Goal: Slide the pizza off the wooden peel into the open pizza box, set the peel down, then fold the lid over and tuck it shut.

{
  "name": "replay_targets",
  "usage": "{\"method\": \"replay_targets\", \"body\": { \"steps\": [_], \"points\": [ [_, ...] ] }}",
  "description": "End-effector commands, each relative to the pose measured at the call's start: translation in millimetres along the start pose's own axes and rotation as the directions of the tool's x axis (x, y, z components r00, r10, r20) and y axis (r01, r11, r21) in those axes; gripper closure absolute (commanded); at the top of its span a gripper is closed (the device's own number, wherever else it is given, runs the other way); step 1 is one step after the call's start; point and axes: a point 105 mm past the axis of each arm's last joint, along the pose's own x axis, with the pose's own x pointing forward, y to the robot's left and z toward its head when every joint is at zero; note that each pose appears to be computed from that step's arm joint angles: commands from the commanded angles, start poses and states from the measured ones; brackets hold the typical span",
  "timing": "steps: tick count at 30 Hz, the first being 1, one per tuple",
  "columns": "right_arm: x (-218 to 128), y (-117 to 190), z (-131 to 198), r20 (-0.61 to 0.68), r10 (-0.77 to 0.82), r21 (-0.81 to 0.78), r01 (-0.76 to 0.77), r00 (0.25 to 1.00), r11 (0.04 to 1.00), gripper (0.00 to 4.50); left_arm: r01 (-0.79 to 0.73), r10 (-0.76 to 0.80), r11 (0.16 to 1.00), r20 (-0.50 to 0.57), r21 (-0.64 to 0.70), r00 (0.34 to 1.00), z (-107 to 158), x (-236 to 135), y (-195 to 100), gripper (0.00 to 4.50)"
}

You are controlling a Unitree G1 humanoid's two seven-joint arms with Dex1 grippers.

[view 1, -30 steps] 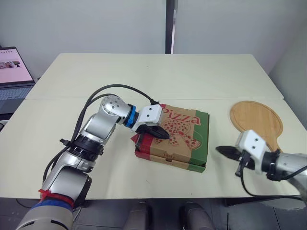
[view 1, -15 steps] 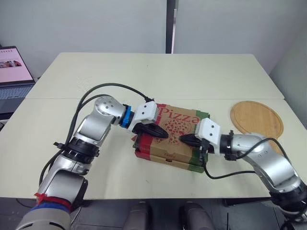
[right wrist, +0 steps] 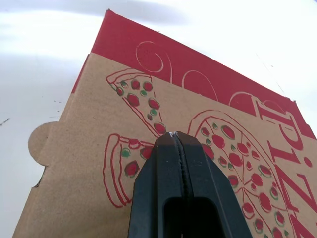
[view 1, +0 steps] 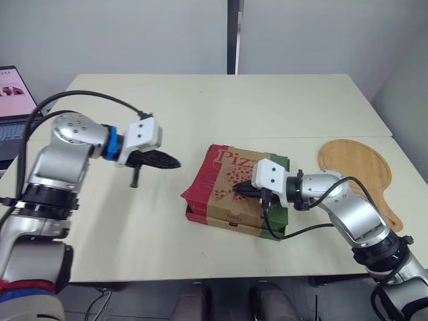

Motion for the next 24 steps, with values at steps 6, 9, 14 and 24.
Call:
{"method": "replay_targets", "body": {
  "steps": [6,9,14,24],
  "points": [
    [-1,1,11,0.026,0.024,-0.044,-0.023,0.999,0.999,4.46,0.038,-0.038,0.999,0.039,0.003,0.999,0,26,-4,4.5],
    [-1,2,12,0.027,0.027,-0.042,-0.026,0.999,0.999,4.46,0.062,-0.062,0.998,0.046,0.01,0.997,1,36,-7,4.5],
    [0,2,12,0.028,0.028,-0.041,-0.027,0.999,0.999,4.46,0.098,-0.099,0.995,0.056,0.026,0.994,4,53,-12,4.5],
    [-1,2,15,0.042,0.023,-0.034,-0.021,0.999,0.999,4.46,0.126,-0.13,0.991,0.097,0.045,0.987,12,67,-20,4.5]
  ]
}}
